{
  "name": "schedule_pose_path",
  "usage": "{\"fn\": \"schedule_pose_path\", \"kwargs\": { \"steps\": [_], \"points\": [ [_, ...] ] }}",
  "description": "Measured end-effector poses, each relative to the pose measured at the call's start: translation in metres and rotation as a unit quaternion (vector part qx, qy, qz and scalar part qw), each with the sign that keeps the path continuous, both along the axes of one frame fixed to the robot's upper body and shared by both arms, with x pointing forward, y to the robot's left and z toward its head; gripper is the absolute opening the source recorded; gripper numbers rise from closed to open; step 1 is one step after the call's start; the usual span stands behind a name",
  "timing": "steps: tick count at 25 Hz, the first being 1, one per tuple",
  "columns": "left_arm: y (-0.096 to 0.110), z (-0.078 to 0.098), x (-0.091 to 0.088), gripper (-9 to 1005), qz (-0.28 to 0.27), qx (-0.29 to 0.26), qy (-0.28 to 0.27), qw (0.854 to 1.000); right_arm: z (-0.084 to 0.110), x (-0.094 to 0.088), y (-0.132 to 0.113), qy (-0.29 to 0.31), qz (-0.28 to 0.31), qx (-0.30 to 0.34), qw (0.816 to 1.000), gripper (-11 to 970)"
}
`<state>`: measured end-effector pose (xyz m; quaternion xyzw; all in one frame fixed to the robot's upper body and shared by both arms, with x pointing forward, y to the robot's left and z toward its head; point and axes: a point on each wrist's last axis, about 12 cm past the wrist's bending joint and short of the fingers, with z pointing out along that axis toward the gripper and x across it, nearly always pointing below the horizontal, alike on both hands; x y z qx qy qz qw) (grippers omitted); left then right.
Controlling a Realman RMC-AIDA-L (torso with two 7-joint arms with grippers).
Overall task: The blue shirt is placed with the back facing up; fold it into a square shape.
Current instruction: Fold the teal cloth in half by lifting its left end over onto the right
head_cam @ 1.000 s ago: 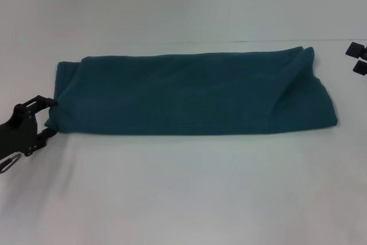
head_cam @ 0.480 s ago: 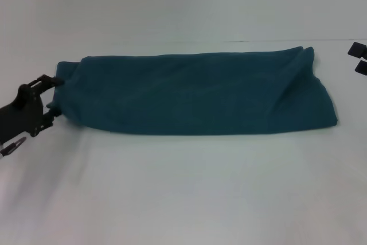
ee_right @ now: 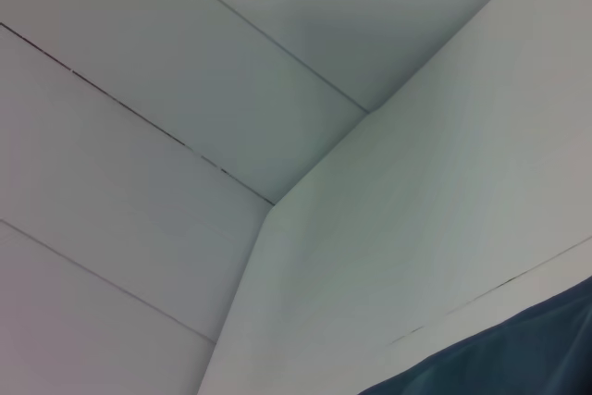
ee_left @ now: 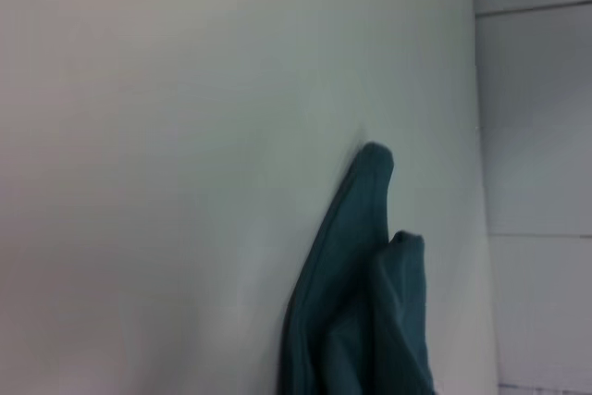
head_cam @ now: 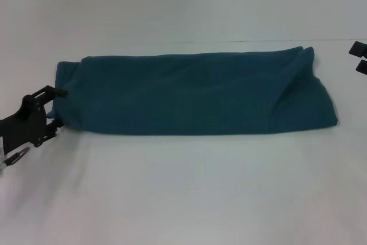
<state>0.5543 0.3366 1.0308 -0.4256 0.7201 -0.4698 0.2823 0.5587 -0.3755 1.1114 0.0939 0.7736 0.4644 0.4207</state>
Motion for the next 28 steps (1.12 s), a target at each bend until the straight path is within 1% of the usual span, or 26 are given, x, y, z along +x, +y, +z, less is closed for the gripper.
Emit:
{"fn": "schedule_pose_path", "kwargs": {
  "steps": [8, 11, 13, 15, 21, 25, 28],
  "points": [
    [-0.008, -0.003, 0.004, 783, -0.009, 0.004, 0.011, 1.000, 0.000, -0.001, 0.000, 0.001, 0.002, 0.001, 1.000, 836],
    [-0.007, 0.003, 0.006, 783, -0.013, 0.005, -0.009, 1.000, -0.001, -0.002, 0.000, 0.001, 0.002, 0.001, 1.000, 836],
    [-0.005, 0.012, 0.008, 783, -0.022, 0.001, -0.033, 0.999, -0.001, -0.002, 0.000, 0.001, 0.003, 0.001, 1.000, 836],
    [-0.002, 0.015, 0.005, 783, -0.021, -0.001, -0.044, 0.999, -0.001, -0.003, -0.001, 0.002, 0.002, 0.002, 1.000, 836],
    [-0.002, -0.001, -0.001, 783, -0.008, 0.012, -0.002, 1.000, -0.003, -0.005, -0.002, 0.003, 0.000, 0.002, 1.000, 836],
    [-0.004, -0.004, -0.002, 783, -0.012, 0.015, 0.009, 1.000, -0.003, -0.007, -0.004, 0.004, -0.002, 0.002, 1.000, 836],
    [-0.011, -0.005, 0.000, 784, -0.023, 0.012, 0.014, 1.000, -0.003, -0.007, -0.004, 0.004, -0.002, 0.002, 1.000, 836]
  ]
}}
